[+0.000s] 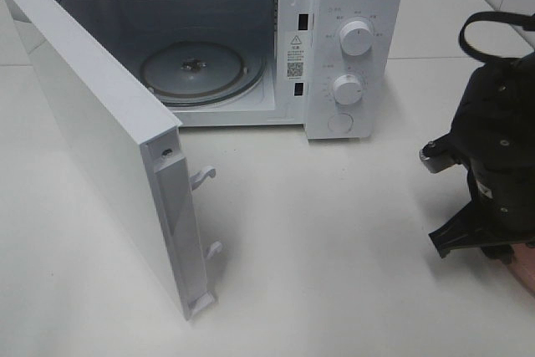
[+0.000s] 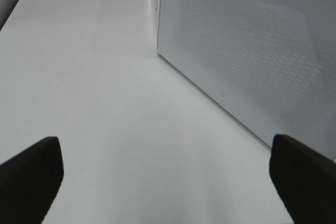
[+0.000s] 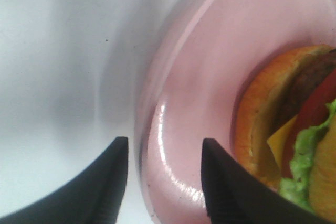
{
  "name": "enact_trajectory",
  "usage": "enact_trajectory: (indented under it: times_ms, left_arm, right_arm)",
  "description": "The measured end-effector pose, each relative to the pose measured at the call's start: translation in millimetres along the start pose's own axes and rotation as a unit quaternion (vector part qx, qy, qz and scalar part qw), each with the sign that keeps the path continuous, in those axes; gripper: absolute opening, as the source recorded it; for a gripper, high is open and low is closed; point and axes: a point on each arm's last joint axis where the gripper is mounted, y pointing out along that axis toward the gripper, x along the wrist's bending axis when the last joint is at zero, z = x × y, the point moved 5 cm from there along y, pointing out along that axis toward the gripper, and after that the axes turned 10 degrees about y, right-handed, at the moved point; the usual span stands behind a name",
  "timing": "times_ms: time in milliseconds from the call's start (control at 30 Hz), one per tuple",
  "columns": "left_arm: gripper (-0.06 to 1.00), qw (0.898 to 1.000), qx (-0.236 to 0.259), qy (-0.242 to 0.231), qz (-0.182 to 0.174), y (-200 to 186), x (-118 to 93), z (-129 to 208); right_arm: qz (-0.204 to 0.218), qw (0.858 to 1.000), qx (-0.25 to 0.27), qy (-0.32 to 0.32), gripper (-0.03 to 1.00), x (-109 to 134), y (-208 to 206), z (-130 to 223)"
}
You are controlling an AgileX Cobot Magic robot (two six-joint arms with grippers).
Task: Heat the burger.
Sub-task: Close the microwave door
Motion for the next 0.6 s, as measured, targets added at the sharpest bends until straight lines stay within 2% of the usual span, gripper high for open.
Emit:
enact_trajectory:
  times_ms: [133, 200, 233, 267, 300, 333, 400, 467, 600]
  left_arm:
    - [0.99, 1.0, 0.0, 0.0, 0.0, 0.0, 0.0, 0.0]
    - [0.99, 1.0, 0.0, 0.0, 0.0, 0.0, 0.0, 0.0]
    - [0.99, 1.0, 0.0, 0.0, 0.0, 0.0, 0.0, 0.0]
    - [0.99, 1.0, 0.0, 0.0, 0.0, 0.0, 0.0, 0.0]
    - [0.99, 1.0, 0.0, 0.0, 0.0, 0.0, 0.0, 0.0]
    - [0.99, 1.0, 0.0, 0.0, 0.0, 0.0, 0.0, 0.0]
    - [0.99, 1.0, 0.0, 0.0, 0.0, 0.0, 0.0, 0.0]
    - [0.99, 1.0, 0.0, 0.0, 0.0, 0.0, 0.0, 0.0]
    - [0.99, 1.0, 0.0, 0.0, 0.0, 0.0, 0.0, 0.0]
  right_arm:
    - [-0.019, 1.0, -0.009, -0.002, 0.47, -2.9, -12.4, -0.1]
    - [-0.051, 0.998, -0.027, -0.013, 0.5, -3.7, -27.3, -1.6]
    - [-0.051, 0.998, -0.027, -0.013, 0.5, -3.7, -27.3, -1.6]
    - [-0.076, 0.996, -0.044, -0.024, 0.54, -4.4, -39.7, -2.5]
    - [-0.076, 0.996, -0.044, -0.024, 0.54, -4.4, -39.7, -2.5]
    - [-0.103, 0.992, -0.061, -0.032, 0.6, -4.8, -51.7, -2.8]
    - [-0.116, 0.99, -0.071, -0.037, 0.64, -5.5, -58.5, -2.6]
    - [-0.147, 0.983, -0.097, -0.045, 0.75, -10.0, -78.3, -0.7]
    - [-0.178, 0.974, -0.133, -0.042, 0.81, -21.9, -105.0, 5.0]
